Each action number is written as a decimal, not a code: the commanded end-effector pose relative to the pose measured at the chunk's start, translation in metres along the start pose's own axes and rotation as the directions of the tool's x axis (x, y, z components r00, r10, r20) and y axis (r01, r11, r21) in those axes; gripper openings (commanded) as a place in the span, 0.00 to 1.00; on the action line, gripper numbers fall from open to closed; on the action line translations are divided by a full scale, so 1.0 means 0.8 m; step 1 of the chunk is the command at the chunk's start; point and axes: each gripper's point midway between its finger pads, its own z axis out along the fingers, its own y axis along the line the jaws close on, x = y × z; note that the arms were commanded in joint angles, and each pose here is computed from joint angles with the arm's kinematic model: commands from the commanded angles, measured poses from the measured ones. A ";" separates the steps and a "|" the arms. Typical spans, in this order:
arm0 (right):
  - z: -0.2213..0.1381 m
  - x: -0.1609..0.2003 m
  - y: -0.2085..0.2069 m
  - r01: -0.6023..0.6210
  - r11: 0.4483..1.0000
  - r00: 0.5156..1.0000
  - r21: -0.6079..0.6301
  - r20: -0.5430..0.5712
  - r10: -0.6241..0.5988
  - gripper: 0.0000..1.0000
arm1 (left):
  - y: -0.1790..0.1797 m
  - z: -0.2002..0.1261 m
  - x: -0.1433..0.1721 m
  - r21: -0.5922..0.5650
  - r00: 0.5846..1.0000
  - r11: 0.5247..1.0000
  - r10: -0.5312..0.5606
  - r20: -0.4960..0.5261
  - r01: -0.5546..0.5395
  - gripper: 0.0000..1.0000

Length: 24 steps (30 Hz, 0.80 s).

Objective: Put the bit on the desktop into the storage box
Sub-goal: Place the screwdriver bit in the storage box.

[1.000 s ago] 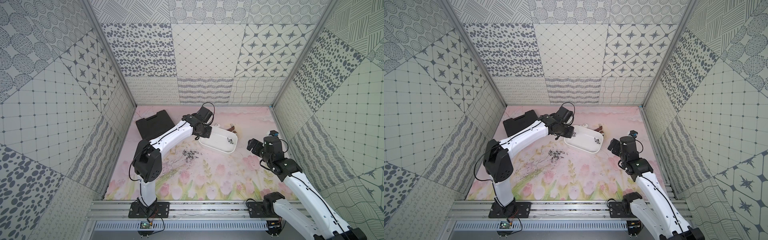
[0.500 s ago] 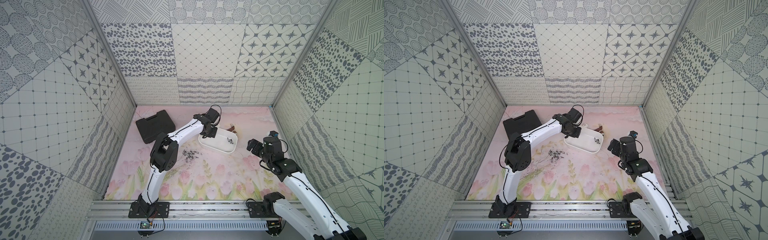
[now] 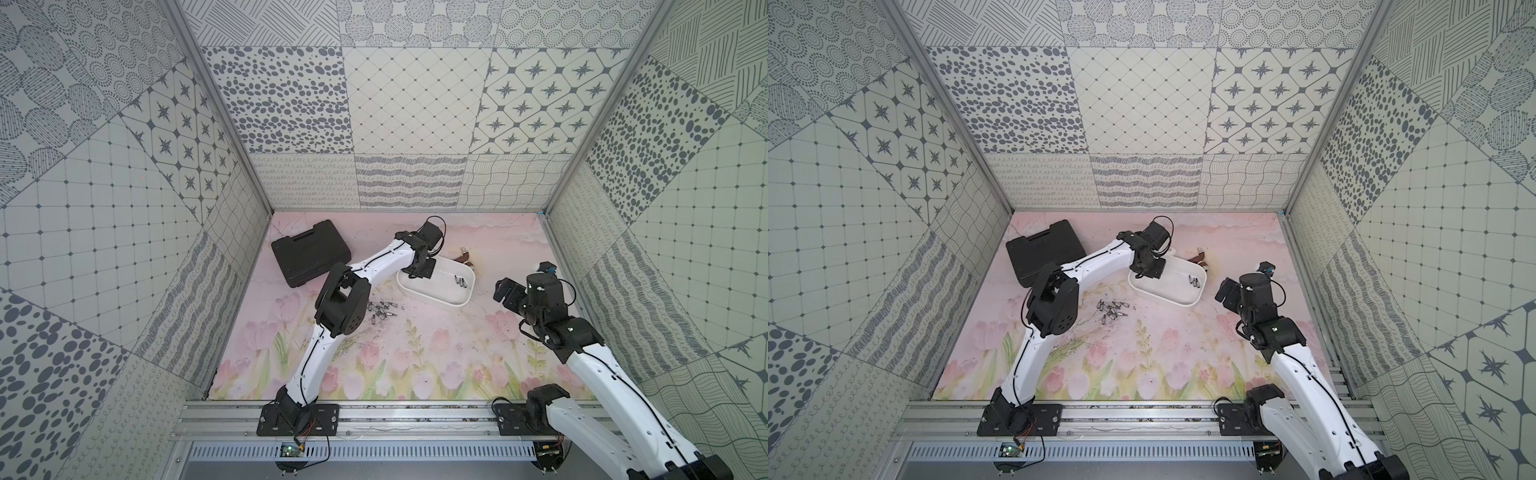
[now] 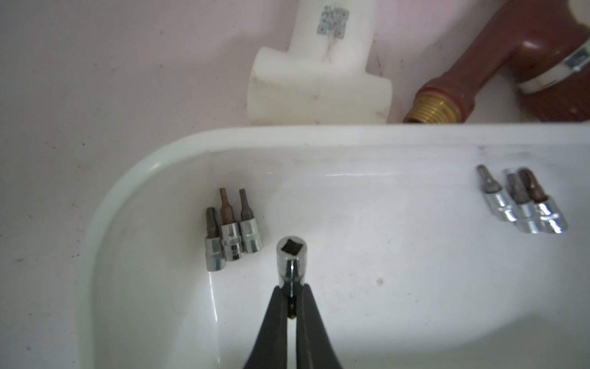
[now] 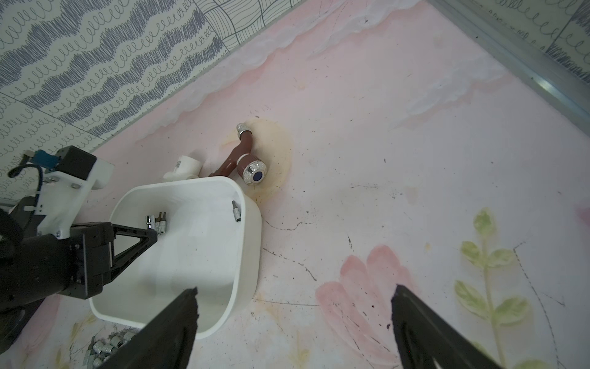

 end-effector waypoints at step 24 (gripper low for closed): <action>-0.004 -0.010 0.005 -0.006 1.000 0.999 -0.027 0.036 0.007 0.97 | 0.019 0.022 0.009 -0.094 0.999 0.996 0.007 -0.043 -0.011 0.12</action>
